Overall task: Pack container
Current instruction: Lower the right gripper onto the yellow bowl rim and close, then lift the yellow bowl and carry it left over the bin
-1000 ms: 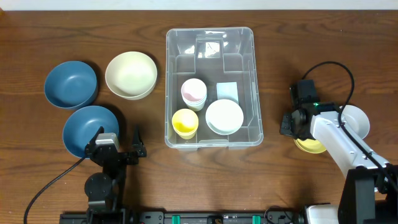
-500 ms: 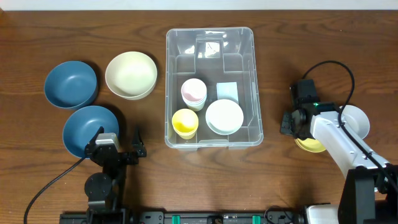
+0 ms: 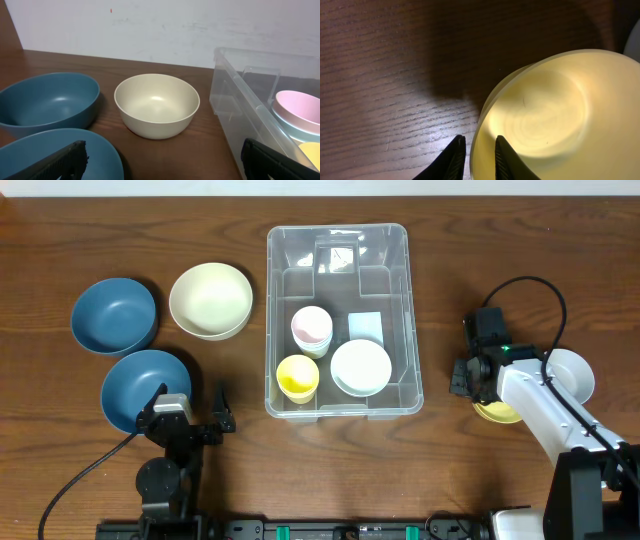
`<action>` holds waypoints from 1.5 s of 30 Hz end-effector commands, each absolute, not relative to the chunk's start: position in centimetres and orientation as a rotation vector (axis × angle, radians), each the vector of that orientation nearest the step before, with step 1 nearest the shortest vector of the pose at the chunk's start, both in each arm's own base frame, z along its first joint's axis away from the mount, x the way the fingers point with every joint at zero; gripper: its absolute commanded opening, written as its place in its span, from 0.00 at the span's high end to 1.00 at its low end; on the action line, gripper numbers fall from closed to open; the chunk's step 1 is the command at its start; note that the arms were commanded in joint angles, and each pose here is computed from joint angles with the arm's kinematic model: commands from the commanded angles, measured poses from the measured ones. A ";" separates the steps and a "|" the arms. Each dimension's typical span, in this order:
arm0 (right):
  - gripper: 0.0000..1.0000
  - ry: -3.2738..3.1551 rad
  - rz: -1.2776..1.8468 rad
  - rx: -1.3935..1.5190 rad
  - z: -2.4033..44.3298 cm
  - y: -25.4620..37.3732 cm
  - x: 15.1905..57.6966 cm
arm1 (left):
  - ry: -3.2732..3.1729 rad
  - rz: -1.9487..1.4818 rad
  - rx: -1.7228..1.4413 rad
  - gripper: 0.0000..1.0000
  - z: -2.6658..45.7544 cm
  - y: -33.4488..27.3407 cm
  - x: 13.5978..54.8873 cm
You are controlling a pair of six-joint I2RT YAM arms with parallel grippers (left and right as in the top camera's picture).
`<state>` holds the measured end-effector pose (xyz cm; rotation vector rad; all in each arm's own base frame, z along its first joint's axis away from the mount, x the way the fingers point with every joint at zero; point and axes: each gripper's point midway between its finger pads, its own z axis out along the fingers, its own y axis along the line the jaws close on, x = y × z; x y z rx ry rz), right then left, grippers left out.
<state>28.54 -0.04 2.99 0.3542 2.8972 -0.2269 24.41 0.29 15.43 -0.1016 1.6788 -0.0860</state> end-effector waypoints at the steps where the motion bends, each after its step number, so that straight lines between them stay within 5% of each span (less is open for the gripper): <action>1: 0.77 2.887 -0.252 0.331 3.2 -0.1 28.8 | 1.720 -0.088 -0.082 0.02 13.8 0.0 24.4; 13: 0.65 2.908 -0.263 0.330 2.0 -0.3 27.8 | 1.720 -0.088 -0.082 0.02 13.8 0.0 24.4; 22: 0.67 2.903 -0.260 0.331 1.8 -0.2 27.7 | 1.720 -0.088 -0.082 0.02 13.8 0.0 24.4; 29: 0.73 2.912 -0.264 0.330 1.6 -0.3 27.5 | 1.720 -0.087 -0.083 0.02 13.8 0.0 24.4; 35: 0.99 2.911 -0.264 0.330 1.6 -0.3 27.5 | 1.720 -0.088 -0.082 0.02 13.8 0.0 24.4; 45: 0.99 2.909 -0.233 0.319 2.8 0.3 28.2 | 1.720 -0.088 -0.082 0.02 13.8 0.0 24.4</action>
